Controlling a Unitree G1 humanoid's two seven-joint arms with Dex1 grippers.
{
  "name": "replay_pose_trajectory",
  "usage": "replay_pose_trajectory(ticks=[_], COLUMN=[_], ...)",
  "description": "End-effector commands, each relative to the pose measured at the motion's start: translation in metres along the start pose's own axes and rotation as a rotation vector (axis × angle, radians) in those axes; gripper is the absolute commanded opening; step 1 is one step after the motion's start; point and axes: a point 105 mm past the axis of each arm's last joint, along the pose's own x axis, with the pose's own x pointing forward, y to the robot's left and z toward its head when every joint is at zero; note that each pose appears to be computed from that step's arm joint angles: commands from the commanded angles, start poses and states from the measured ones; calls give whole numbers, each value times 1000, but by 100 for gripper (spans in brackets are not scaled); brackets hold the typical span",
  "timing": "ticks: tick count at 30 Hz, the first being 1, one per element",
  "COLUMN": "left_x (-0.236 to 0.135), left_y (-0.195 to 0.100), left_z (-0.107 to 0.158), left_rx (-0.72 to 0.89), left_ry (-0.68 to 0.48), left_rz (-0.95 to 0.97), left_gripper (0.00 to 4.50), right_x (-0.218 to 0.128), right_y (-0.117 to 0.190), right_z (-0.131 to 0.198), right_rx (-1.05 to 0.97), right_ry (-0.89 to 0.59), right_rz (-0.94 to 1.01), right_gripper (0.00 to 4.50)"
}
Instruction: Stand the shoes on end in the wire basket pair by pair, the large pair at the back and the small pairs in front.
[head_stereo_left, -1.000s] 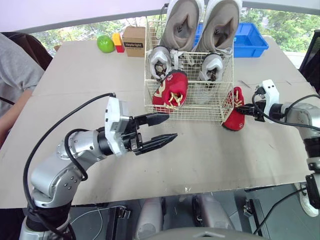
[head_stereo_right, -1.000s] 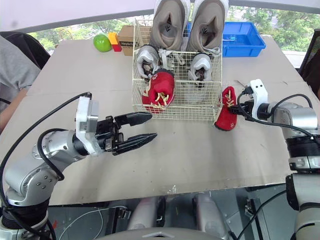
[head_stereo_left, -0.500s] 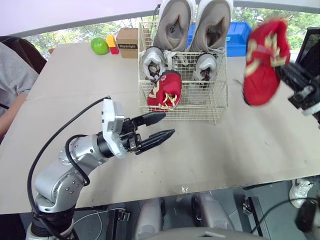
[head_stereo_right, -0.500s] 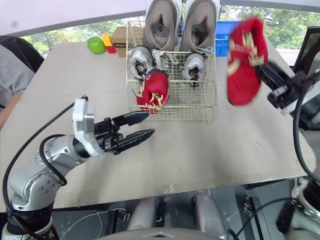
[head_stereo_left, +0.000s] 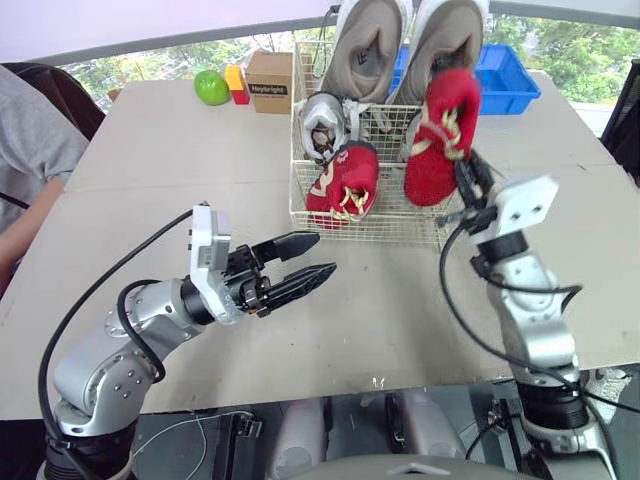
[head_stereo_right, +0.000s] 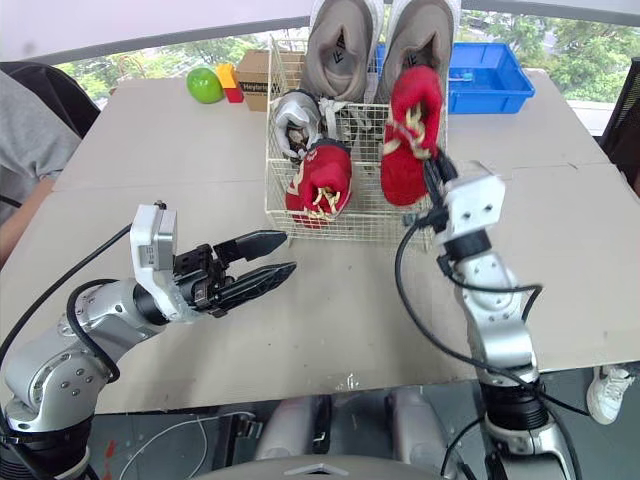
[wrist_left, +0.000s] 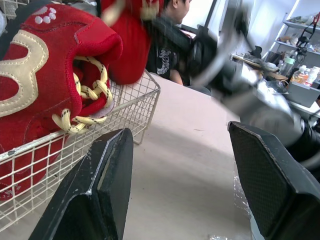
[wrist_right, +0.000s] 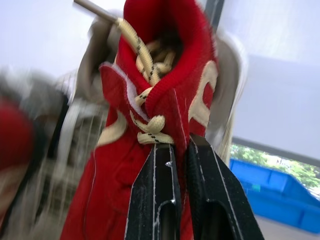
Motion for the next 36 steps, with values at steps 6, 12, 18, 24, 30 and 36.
replay_pose_trajectory(ticks=[6,12,18,24,30,36], left_x=[3,5,7,4,3,4], left_y=[-8,-6,-8,-8,-9,-9], left_z=[11,13,12,13,12,11], left_rx=[56,58,63,75,76,69], left_ry=[-28,-32,-26,-20,-16,-17], left_rz=[14,23,15,38,43,33], left_gripper=[330,330,330,330,330,330], right_x=[-16,1,9,4,-17,-26], right_y=[27,64,64,25,10,15], right_z=[-14,17,13,1,7,0], right_rx=[68,45,131,367,350,299], right_ry=[37,-88,-64,65,115,202], right_rz=[130,435,480,131,33,53], right_gripper=[5,5,5,5,5,5])
